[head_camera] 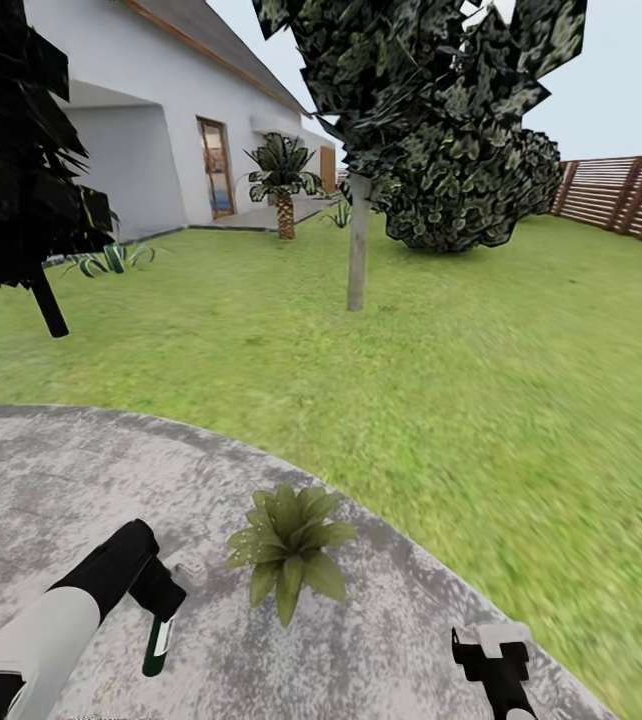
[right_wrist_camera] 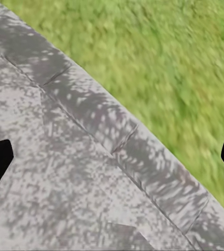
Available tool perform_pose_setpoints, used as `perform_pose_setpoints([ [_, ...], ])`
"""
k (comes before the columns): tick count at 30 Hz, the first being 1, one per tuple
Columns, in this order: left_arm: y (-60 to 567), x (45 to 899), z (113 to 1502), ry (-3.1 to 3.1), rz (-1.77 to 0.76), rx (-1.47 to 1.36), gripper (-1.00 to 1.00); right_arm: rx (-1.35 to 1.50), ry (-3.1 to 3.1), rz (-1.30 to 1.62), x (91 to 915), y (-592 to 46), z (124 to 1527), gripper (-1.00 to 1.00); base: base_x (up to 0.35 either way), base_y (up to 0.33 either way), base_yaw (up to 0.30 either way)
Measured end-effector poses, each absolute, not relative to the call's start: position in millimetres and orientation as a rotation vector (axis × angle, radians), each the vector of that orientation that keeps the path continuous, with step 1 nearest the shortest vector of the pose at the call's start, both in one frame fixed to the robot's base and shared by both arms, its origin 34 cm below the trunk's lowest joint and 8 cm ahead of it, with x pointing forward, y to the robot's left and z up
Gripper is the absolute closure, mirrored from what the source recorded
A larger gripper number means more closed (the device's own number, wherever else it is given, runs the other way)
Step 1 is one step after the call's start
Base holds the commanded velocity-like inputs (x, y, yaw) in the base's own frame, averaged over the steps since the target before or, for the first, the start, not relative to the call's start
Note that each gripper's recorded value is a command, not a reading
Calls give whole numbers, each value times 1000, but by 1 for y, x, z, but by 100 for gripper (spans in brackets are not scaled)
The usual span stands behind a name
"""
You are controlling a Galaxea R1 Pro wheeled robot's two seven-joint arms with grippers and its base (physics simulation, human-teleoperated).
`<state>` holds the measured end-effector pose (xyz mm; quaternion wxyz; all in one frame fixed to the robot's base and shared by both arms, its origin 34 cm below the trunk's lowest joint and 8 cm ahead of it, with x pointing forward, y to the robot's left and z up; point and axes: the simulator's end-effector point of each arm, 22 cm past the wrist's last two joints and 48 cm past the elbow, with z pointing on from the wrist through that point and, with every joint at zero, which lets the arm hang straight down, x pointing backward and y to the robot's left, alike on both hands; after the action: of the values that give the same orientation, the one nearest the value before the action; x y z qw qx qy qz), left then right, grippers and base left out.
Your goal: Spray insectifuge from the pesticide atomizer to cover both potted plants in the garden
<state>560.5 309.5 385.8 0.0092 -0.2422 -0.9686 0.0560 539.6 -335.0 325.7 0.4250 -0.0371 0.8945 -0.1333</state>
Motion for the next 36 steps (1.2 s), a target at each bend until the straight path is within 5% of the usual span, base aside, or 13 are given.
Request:
perform_pose_setpoints([
  [10,310,558,384,-3017,172,-756,100,-93,2237,-334,540,-336,326,-100,58,-176,30],
  [36,299,520,357,-2967,180,-742,100,-91,2237,-333,540,-335,325,-100,14,-153,180],
])
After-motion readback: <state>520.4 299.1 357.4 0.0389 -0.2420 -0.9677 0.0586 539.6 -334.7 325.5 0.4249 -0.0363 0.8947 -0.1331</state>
